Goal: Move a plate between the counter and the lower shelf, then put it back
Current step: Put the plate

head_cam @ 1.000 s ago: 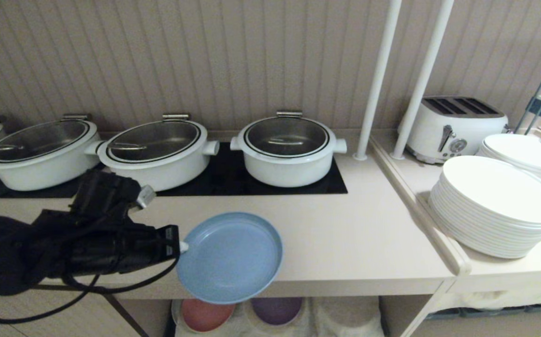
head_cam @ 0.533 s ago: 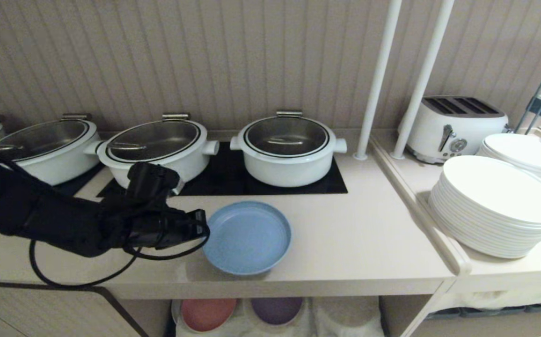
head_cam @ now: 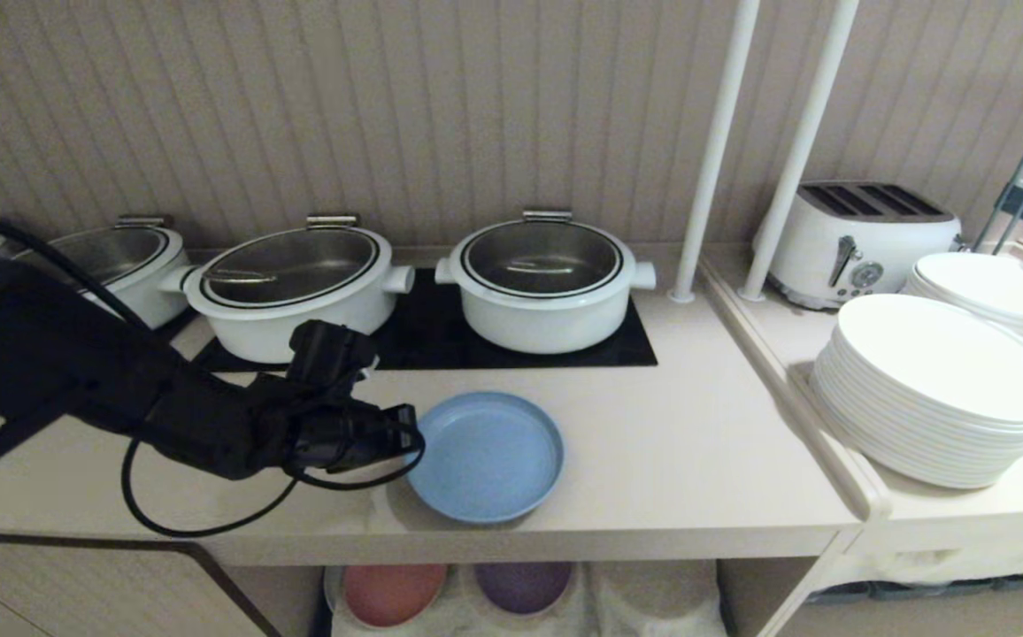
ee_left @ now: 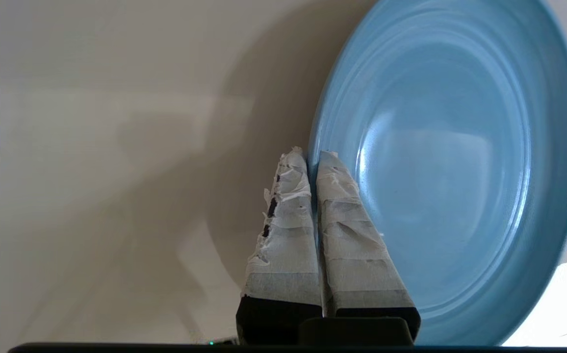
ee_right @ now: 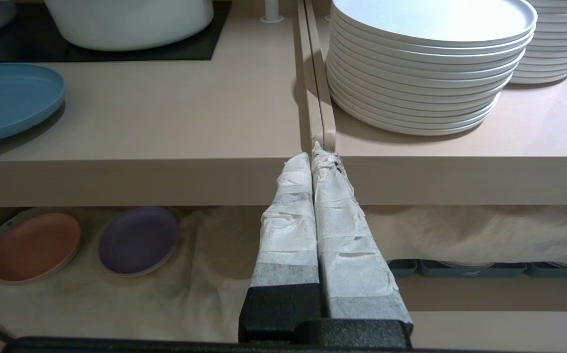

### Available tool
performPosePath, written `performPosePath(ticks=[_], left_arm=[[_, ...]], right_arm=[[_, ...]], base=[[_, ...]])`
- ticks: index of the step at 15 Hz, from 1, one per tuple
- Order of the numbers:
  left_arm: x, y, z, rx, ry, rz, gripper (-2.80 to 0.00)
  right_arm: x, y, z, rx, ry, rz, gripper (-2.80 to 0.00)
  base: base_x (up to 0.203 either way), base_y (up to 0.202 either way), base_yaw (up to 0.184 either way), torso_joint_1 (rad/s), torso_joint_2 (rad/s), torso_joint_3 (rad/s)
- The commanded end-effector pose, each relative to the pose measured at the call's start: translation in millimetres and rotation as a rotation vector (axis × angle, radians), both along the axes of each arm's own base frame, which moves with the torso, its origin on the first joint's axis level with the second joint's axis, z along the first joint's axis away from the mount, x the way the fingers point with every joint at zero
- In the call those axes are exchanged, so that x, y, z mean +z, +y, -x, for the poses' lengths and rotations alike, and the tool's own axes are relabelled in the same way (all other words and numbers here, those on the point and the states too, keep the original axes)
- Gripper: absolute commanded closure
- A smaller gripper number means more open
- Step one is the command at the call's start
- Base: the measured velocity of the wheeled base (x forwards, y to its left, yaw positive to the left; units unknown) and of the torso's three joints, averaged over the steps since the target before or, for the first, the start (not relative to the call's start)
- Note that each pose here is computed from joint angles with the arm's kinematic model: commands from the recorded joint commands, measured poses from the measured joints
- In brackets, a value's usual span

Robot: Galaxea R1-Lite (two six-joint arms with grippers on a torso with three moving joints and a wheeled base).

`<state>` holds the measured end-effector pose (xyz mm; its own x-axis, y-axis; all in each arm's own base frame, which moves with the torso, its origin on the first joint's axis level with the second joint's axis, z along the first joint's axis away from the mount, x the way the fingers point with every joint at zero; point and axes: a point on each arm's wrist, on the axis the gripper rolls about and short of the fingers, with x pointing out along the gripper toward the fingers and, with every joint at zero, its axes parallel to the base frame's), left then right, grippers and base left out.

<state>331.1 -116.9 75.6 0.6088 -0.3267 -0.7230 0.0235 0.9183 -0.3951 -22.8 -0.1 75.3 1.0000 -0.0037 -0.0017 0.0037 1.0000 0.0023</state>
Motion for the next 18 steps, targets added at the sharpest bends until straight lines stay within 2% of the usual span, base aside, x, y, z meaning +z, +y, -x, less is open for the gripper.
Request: performPosePath(ticks=[1, 9, 18], left_arm=[[-2.6, -2.9, -4.5, -0.001, 0.001, 0.002, 0.0], [-14.2, -8.1, -12.3, 0.005, 0.013, -0.018, 0.0], [-9.8, -17.6, -22.0, -0.005, -0.019, -0.01, 0.0]], right_arm=[[0.0, 0.0, 0.0, 0.001, 0.0, 0.001, 0.0], [0.0, 0.0, 0.0, -0.001, 0.0, -0.001, 0.0], [0.0, 0.0, -0.1, 0.0, 0.001, 0.0, 0.0]], base=[[0.0, 0.0, 0.0, 0.0, 0.0, 0.0], [0.0, 0.0, 0.0, 0.0, 0.0, 0.0], [0.0, 0.0, 0.0, 0.0, 0.0, 0.0]])
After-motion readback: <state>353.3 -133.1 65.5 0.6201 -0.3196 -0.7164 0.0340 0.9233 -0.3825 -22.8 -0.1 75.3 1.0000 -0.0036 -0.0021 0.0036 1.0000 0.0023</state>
